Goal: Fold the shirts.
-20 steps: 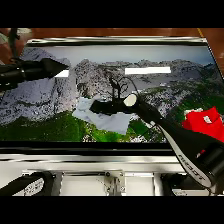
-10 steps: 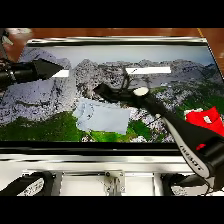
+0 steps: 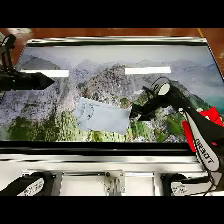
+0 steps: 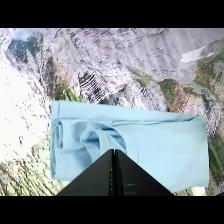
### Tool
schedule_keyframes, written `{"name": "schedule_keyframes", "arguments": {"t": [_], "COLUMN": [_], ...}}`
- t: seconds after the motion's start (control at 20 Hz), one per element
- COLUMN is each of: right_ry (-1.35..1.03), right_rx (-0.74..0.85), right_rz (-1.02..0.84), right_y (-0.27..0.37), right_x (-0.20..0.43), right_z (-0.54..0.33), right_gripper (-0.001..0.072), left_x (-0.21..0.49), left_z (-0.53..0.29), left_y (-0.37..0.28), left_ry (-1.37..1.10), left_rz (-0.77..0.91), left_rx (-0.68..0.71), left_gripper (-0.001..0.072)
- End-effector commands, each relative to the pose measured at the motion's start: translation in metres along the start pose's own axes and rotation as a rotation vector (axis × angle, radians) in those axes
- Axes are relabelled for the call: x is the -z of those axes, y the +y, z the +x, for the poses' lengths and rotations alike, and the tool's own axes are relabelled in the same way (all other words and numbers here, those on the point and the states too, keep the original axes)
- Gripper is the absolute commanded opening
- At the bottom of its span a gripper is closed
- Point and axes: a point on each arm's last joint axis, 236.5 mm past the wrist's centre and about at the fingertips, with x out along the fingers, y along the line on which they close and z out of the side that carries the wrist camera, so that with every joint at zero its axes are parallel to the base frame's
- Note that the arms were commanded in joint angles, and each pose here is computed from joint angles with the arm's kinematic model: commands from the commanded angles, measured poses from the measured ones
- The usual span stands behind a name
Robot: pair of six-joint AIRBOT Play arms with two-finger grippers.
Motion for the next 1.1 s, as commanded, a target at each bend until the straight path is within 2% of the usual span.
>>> {"name": "schedule_keyframes", "arguments": {"t": [0.0, 0.3, 0.35, 0.4, 0.45, 0.65, 0.75, 0.9, 1.05], "right_ry": [0.048, 0.033, 0.027, 0.018, 0.002, -0.211, -0.394, -0.635, -0.743], "right_rx": [-0.011, -0.188, -0.204, -0.215, -0.223, -0.269, -0.285, -0.272, -0.234], "right_rz": [0.052, 0.104, 0.102, 0.091, 0.058, -0.221, -0.25, -0.113, 0.043], "right_y": [0.0, 0.043, 0.048, 0.051, 0.055, 0.094, 0.103, 0.067, -0.002], "right_x": [0.005, -0.008, -0.01, -0.012, -0.017, -0.052, -0.074, -0.087, -0.057], "right_z": [0.038, 0.077, 0.077, 0.075, 0.071, -0.013, -0.093, -0.212, -0.288], "right_gripper": [0.0636, 0.063, 0.0433, 0.0157, 0.0066, 0.0063, 0.0062, 0.0063, 0.0063], "left_x": [0.005, 0.003, 0.002, 0.002, 0.002, 0.002, 0.002, 0.0, -0.001], "left_z": [-0.001, -0.001, -0.001, -0.001, -0.001, 0.0, 0.0, -0.001, -0.001], "left_y": [0.001, -0.008, -0.009, -0.01, -0.009, -0.009, -0.009, -0.016, -0.018], "left_ry": [0.023, 0.011, 0.009, 0.008, 0.008, 0.009, 0.009, 0.002, -0.001], "left_rz": [-0.017, -0.033, -0.035, -0.036, -0.036, -0.037, -0.038, -0.051, -0.056], "left_rx": [-0.007, 0.03, 0.035, 0.038, 0.038, 0.038, 0.038, 0.065, 0.076], "left_gripper": [0.004, 0.0039, 0.0039, 0.0039, 0.0039, 0.004, 0.0039, 0.004, 0.0039]}}
